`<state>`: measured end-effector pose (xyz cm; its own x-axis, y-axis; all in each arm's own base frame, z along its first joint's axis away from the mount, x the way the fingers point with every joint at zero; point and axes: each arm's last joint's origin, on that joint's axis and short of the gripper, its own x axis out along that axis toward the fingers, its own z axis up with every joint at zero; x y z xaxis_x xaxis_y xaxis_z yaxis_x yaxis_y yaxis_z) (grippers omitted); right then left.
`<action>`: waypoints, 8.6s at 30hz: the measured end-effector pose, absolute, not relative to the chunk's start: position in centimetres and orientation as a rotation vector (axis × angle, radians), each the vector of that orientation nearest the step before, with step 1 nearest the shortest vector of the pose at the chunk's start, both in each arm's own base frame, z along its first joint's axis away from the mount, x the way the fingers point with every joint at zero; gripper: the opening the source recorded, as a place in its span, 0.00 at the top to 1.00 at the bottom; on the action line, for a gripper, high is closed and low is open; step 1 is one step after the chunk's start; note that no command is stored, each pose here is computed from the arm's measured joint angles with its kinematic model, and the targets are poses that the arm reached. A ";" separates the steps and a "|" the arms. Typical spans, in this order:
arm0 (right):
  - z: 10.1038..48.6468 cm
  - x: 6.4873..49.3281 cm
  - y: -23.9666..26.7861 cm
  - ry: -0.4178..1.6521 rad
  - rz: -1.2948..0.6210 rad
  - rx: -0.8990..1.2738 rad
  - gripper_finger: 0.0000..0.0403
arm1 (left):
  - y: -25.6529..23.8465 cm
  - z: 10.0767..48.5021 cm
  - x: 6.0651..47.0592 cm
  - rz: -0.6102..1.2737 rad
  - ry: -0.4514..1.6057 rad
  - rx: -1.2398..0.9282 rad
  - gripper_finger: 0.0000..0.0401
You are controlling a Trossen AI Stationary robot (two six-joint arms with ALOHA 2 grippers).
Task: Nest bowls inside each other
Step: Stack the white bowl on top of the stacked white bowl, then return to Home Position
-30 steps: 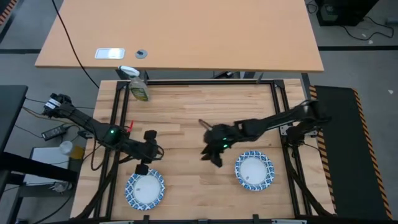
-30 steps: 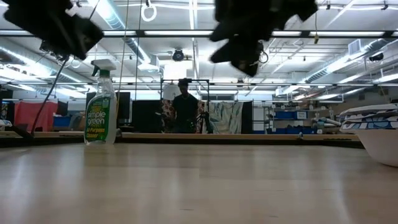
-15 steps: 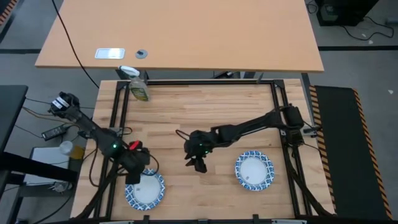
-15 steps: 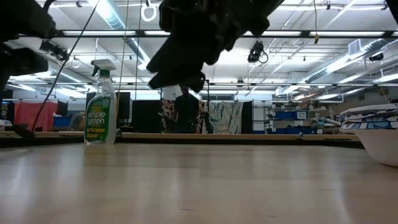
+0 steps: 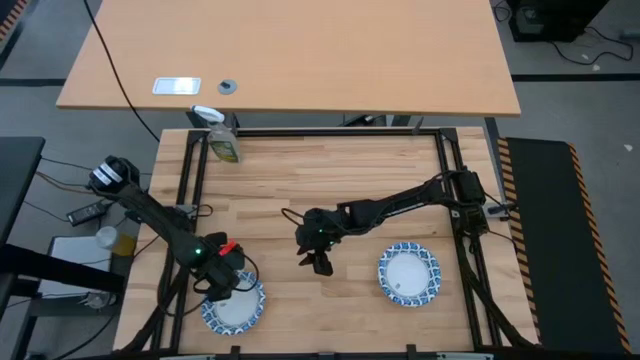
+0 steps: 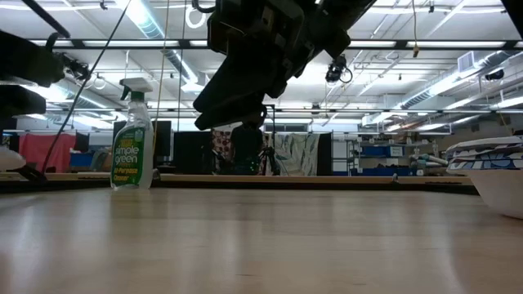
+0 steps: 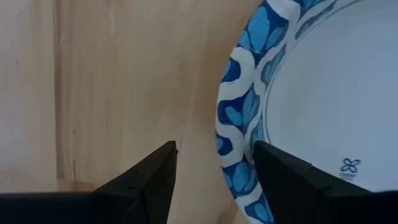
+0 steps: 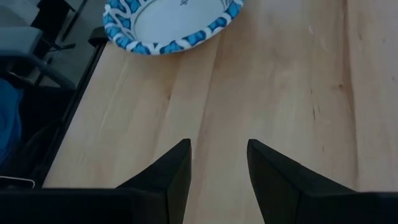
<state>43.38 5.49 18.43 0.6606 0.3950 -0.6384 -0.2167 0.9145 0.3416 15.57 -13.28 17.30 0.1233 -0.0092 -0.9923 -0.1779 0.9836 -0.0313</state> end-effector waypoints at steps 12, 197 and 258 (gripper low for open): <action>19.2 42.5 4.6 0.834 0.297 0.244 0.59 | -14.0 17.4 16.2 0.029 1.406 -0.190 0.69; 18.7 25.5 15.1 1.389 -0.152 0.227 0.66 | -10.1 14.8 37.0 -0.186 0.461 0.185 0.60; 23.6 7.3 -0.8 -0.145 -0.302 0.123 0.70 | -1.4 18.3 11.1 0.138 0.037 -0.048 0.73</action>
<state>7.30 -0.84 23.56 0.9446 -0.3041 0.1236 0.2865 0.9475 0.1421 11.13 -1.44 18.31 0.9898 0.1366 -0.0396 -0.1383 0.9894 -0.0450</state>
